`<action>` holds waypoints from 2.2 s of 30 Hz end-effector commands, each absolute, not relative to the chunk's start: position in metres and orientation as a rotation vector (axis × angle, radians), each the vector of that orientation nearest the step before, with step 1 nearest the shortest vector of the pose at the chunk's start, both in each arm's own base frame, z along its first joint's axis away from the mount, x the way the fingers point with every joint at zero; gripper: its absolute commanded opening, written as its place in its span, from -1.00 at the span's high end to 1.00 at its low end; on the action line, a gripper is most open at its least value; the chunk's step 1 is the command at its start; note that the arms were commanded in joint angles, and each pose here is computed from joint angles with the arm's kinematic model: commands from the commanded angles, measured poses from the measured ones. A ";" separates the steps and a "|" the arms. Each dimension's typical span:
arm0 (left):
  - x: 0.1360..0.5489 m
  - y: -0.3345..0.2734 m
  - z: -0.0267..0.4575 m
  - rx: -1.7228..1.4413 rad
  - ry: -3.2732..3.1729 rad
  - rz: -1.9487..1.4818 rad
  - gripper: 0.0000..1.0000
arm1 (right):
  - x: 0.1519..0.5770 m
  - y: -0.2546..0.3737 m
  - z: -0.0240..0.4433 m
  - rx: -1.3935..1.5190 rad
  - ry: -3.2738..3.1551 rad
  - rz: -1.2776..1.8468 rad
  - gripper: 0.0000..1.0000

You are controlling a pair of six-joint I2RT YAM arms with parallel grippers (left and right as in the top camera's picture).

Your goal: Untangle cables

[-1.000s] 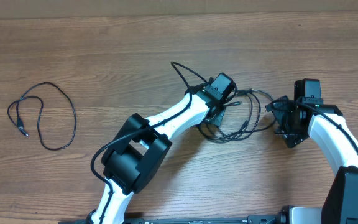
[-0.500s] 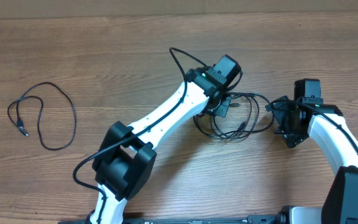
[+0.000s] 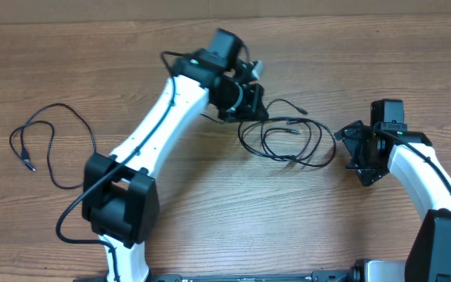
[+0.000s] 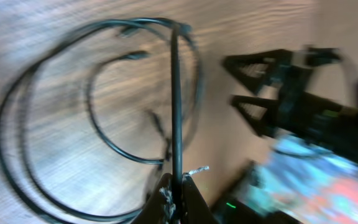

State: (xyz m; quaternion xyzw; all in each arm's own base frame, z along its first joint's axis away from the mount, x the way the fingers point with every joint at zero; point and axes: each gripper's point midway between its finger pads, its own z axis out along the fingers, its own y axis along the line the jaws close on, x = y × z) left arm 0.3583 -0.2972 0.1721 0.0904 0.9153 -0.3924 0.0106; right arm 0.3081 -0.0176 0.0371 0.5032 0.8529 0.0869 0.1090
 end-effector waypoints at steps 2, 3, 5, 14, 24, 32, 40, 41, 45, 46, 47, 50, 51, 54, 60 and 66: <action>0.343 -0.300 0.223 0.313 2.750 -1.590 0.91 | 0.310 -0.021 0.037 1.481 2.497 0.235 -1.00; 0.344 -0.297 0.222 0.296 2.760 -1.588 0.91 | 0.310 -0.021 0.037 1.481 2.497 0.235 -1.00; 0.345 -0.290 0.221 0.284 2.768 -1.581 0.92 | 0.310 -0.021 0.037 1.481 2.497 0.235 -1.00; 0.347 -0.279 0.216 0.250 2.796 -1.541 0.91 | 0.318 0.021 0.046 1.453 2.556 0.590 -1.00; 0.348 -0.276 0.210 0.230 2.826 -1.483 0.92 | 0.307 0.081 0.064 1.171 2.721 0.977 -0.54; 0.347 -0.276 0.210 0.189 2.846 -1.491 0.92 | 0.305 0.117 0.064 1.134 2.759 1.005 -0.53; 0.345 -0.278 0.214 0.163 2.843 -1.545 0.91 | 0.316 0.150 0.049 1.078 2.763 0.953 -0.11; 0.345 -0.278 0.214 0.164 2.842 -1.545 0.92 | 0.317 0.156 0.046 1.059 2.767 0.959 -0.02; 0.347 -0.276 0.214 0.131 2.850 -1.545 0.92 | 0.319 0.178 0.034 0.978 2.793 0.979 0.25; 0.348 -0.275 0.214 0.122 2.850 -1.546 0.92 | 0.320 0.182 0.030 0.963 2.800 0.982 0.39; 0.350 -0.274 0.215 0.107 2.846 -1.545 0.91 | 0.320 0.185 0.025 0.951 2.807 0.982 0.59; 0.361 -0.265 0.216 0.079 2.813 -1.540 0.91 | 0.322 0.183 0.013 0.962 2.815 0.940 0.93; 0.366 -0.260 0.216 0.060 2.803 -1.538 0.92 | 0.323 0.181 0.010 0.969 2.814 0.916 0.92; 0.377 -0.242 0.216 -0.056 2.800 -1.536 0.92 | 0.326 0.171 0.001 0.994 2.800 0.822 0.93; 0.391 -0.204 0.229 -0.214 2.727 -1.668 0.92 | 0.328 0.156 -0.005 1.026 2.780 0.704 0.93; 0.406 -0.161 0.239 -0.338 2.622 -1.748 0.91 | 0.332 0.136 -0.007 1.110 2.756 0.679 0.93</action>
